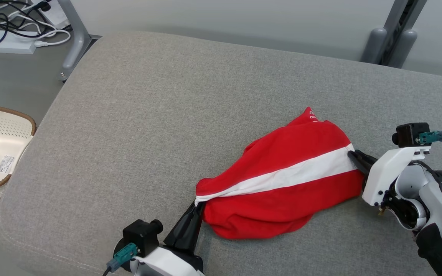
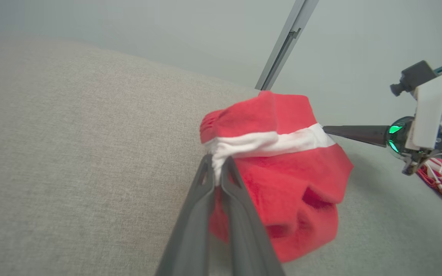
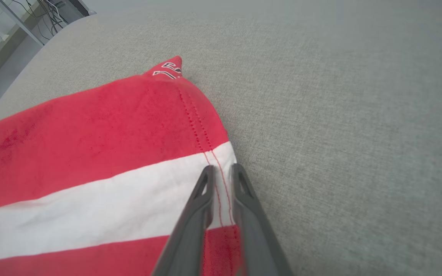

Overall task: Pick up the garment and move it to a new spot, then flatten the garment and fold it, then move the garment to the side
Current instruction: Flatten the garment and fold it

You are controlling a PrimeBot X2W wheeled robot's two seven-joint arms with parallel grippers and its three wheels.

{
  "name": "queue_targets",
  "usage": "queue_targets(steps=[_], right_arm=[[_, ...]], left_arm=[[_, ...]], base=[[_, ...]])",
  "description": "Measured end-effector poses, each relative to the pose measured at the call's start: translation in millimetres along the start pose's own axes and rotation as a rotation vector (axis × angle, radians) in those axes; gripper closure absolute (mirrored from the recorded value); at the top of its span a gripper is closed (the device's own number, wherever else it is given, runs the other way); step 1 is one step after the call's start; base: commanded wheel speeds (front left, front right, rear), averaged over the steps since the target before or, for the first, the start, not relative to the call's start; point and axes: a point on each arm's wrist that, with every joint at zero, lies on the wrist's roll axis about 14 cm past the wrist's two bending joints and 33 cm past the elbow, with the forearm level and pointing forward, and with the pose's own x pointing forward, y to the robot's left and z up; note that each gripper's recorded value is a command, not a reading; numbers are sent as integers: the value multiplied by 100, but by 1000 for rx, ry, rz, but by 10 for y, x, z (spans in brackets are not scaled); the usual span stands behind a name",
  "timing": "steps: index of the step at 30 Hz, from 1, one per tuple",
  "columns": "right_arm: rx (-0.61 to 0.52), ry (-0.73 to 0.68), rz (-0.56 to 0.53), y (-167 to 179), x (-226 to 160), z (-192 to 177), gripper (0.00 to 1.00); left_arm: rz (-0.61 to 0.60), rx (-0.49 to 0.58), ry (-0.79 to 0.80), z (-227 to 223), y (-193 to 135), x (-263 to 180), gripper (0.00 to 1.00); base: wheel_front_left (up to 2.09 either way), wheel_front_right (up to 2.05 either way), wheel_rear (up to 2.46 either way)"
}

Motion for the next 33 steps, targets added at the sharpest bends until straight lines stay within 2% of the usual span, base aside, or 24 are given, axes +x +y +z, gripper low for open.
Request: queue_targets(steps=[10,15,21,24,29,33], right_arm=[[-20,-169,12,0,-188,391,100],[-76,-335,15,48,-399,732,100],[-172,-570,-40,-32,-803,1060,100],[-217,-630,-90,-111,-1002,1094,100],[-224,-761,-169,-132,-1378,1110,100],[-215,-798,-226,-84,-1587,845,100]], left_arm=[[7,6,-52,162,18,0,100],[4,8,-69,195,3,-59,100],[-13,10,-83,216,-54,-104,100],[-27,15,-87,220,-93,-108,100],[-51,15,-90,220,-163,-107,100],[-70,15,-90,217,-218,-95,100]], base=[[0,0,0],[0,0,0],[0,0,0],[0,0,0],[0,0,0],[0,0,0]])
